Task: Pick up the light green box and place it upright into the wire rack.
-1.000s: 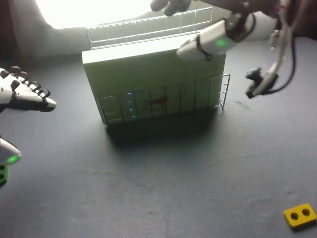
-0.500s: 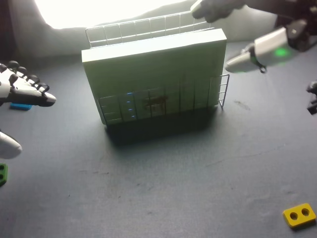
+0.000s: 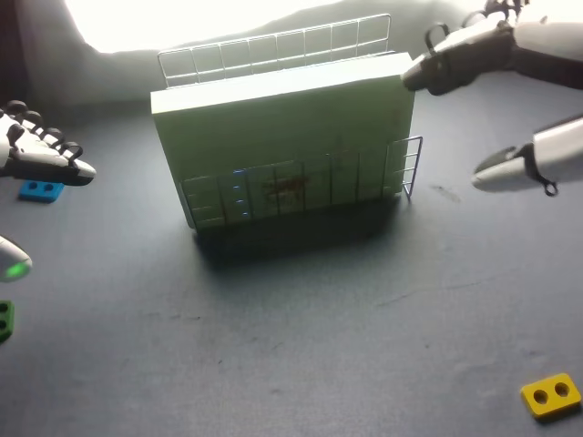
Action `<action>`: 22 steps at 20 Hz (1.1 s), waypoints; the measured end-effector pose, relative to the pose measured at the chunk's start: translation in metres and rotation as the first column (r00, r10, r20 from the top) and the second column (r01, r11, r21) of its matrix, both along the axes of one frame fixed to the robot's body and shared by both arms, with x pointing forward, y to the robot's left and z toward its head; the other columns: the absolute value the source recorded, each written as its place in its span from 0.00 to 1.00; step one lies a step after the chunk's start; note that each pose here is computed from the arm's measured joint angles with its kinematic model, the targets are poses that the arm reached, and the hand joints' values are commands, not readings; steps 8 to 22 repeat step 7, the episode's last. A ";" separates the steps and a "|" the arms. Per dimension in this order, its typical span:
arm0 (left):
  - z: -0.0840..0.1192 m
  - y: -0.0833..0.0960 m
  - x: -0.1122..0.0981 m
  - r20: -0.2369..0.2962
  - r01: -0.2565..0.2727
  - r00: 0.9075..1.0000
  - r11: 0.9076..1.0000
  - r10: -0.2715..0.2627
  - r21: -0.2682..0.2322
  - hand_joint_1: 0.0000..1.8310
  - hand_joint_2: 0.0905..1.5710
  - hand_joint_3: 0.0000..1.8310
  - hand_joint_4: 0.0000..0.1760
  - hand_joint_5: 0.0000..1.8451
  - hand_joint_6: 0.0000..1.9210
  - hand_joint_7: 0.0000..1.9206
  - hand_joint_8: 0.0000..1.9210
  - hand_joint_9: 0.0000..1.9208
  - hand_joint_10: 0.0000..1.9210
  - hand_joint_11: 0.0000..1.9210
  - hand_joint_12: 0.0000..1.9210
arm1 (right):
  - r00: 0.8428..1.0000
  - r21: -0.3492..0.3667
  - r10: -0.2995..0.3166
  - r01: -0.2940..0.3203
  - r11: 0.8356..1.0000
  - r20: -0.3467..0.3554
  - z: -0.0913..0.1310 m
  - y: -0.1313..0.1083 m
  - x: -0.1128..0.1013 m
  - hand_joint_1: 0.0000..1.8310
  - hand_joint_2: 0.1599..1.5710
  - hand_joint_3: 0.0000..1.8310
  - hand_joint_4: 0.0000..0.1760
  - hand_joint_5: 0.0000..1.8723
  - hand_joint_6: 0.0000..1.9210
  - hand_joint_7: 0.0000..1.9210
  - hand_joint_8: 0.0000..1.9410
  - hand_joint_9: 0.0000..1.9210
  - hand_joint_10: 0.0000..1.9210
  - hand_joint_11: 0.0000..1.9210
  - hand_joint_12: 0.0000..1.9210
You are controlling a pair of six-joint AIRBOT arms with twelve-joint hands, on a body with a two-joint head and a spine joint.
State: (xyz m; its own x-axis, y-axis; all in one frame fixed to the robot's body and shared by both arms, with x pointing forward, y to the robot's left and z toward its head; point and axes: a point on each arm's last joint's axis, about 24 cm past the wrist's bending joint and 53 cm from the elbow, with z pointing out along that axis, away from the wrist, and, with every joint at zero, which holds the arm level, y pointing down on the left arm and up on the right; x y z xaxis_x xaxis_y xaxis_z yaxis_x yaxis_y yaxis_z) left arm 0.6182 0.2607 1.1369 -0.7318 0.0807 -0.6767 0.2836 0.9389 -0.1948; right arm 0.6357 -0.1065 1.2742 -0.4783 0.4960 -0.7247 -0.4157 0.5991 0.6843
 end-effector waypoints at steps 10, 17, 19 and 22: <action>0.001 0.000 0.000 0.000 0.000 1.000 1.000 0.000 -0.001 0.17 0.79 0.00 0.00 0.25 0.00 0.31 0.00 0.29 0.01 0.01 0.61 | 0.999 0.018 -0.020 0.019 1.000 0.044 0.008 -0.006 -0.006 0.09 0.74 0.00 0.00 0.30 0.24 0.35 0.30 0.23 0.62 0.04 0.91; 0.001 0.000 0.000 0.000 0.000 1.000 1.000 0.000 -0.001 0.17 0.79 0.00 0.00 0.25 0.00 0.31 0.00 0.29 0.01 0.01 0.61 | 0.999 0.018 -0.020 0.019 1.000 0.044 0.008 -0.006 -0.006 0.09 0.74 0.00 0.00 0.30 0.24 0.35 0.30 0.23 0.62 0.04 0.91; 0.001 0.000 0.000 0.000 0.000 1.000 1.000 0.000 -0.001 0.17 0.79 0.00 0.00 0.25 0.00 0.31 0.00 0.29 0.01 0.01 0.61 | 0.999 0.018 -0.020 0.019 1.000 0.044 0.008 -0.006 -0.006 0.09 0.74 0.00 0.00 0.30 0.24 0.35 0.30 0.23 0.62 0.04 0.91; 0.001 0.000 0.000 0.000 0.000 1.000 1.000 0.000 -0.001 0.17 0.79 0.00 0.00 0.25 0.00 0.31 0.00 0.29 0.01 0.01 0.61 | 0.999 0.018 -0.020 0.019 1.000 0.044 0.008 -0.006 -0.006 0.09 0.74 0.00 0.00 0.30 0.24 0.35 0.30 0.23 0.62 0.04 0.91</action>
